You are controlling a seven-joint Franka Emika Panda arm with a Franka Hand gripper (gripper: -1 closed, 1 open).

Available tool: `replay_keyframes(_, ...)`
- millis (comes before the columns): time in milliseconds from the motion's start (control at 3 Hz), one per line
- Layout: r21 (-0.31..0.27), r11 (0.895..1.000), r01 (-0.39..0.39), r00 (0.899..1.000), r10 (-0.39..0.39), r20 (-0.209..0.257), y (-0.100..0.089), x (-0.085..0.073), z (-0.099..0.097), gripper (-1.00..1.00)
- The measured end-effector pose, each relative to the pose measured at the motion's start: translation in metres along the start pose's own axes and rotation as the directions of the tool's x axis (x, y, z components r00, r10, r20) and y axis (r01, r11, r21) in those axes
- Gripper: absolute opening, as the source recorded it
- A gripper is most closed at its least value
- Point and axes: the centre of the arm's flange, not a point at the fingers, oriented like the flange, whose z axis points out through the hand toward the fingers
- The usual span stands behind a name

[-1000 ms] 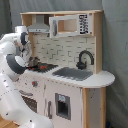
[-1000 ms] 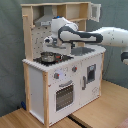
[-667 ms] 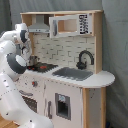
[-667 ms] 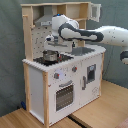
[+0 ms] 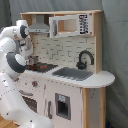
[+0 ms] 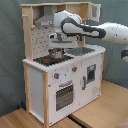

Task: Play with the kitchen

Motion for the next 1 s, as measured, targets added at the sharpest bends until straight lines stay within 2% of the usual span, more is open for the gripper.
replay_keyframes(333, 0.037, 0.997, -0.066, 0.996, 0.064, 0.054, -0.005, -0.016, -0.007, -1.0)
replay_keyframes(667, 0.051, 0.99, -0.129, 0.987, 0.123, 0.099, -0.013, -0.029, -0.014, -1.0)
replay_keyframes(1000, 0.054, 0.973, -0.222, 0.964, 0.211, 0.159, -0.018, -0.037, -0.006, -1.0)
